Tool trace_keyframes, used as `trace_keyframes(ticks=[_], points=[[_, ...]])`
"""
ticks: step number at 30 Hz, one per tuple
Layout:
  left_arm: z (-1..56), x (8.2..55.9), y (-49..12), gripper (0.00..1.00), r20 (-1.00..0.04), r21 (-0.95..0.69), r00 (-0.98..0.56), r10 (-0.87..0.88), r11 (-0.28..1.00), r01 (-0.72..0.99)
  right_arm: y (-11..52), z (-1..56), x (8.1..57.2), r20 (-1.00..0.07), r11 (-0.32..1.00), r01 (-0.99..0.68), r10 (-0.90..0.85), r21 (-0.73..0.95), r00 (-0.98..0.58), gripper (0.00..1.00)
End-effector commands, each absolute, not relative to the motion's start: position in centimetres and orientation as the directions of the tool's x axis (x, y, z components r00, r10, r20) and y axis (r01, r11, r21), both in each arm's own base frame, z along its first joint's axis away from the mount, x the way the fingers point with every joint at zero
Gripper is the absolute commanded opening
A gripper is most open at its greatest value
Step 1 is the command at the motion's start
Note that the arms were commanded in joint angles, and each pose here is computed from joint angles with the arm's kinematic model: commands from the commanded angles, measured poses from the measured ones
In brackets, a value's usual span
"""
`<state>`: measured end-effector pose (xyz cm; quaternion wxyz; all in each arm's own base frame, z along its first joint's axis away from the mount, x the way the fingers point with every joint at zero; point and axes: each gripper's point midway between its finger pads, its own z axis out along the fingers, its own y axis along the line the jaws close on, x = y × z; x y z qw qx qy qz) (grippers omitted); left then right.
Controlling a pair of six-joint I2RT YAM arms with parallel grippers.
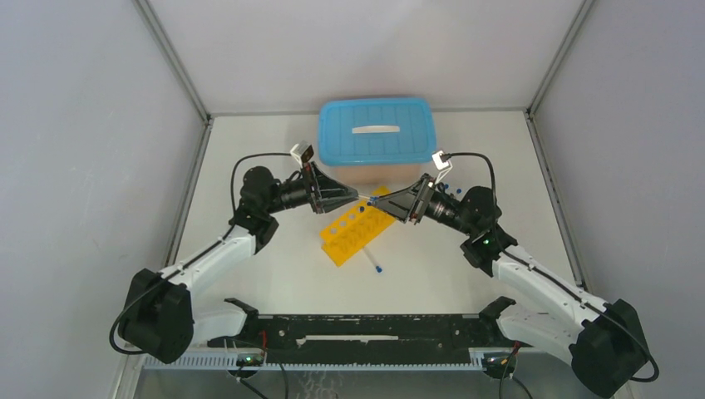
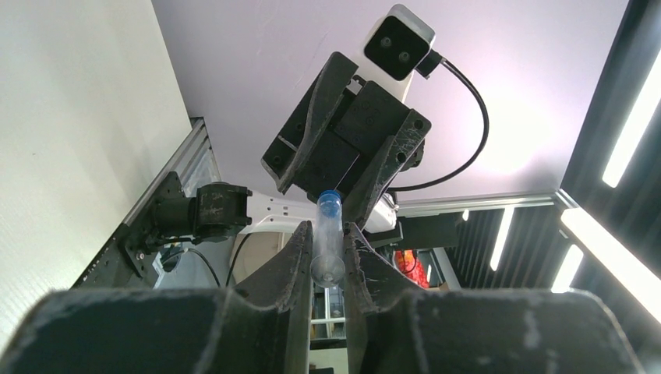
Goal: Organize the chemistry lab equipment
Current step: Pick up the test tube at the center of the board.
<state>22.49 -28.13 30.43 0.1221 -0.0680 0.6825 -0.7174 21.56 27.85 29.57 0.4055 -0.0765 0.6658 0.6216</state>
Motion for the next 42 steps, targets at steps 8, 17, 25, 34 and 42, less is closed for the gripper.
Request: trace_keyframes(ticks=[8, 17, 25, 34, 42], points=[[30.4, 22.2, -28.7, 0.11, -0.095, -0.993, -0.962, -0.258, -0.048, 0.110, 28.1, 32.8, 21.9, -0.665, 0.173, -0.664, 0.421, 0.727, -0.617, 0.55], [30.3, 22.3, -29.1, 0.11, -0.093, -0.993, -0.963, -0.254, -0.046, 0.108, 28.5, 32.4, 22.2, -0.661, 0.176, -0.656, 0.408, 0.734, -0.630, 0.52], [30.4, 22.6, -29.3, 0.11, -0.094, -0.993, -0.963, -0.253, -0.045, 0.109, 28.7, 32.0, 22.4, -0.667, 0.202, -0.647, 0.386, 0.735, -0.637, 0.48], [30.5, 22.8, -29.5, 0.11, -0.095, -0.993, -0.963, -0.253, -0.045, 0.110, 28.9, 31.2, 22.5, -0.668, 0.221, -0.636, 0.364, 0.739, -0.650, 0.45], [30.6, 22.8, -29.5, 0.11, -0.097, -0.993, -0.963, -0.251, -0.046, 0.112, 29.0, 31.0, 22.6, -0.666, 0.225, -0.632, 0.359, 0.742, -0.654, 0.42]])
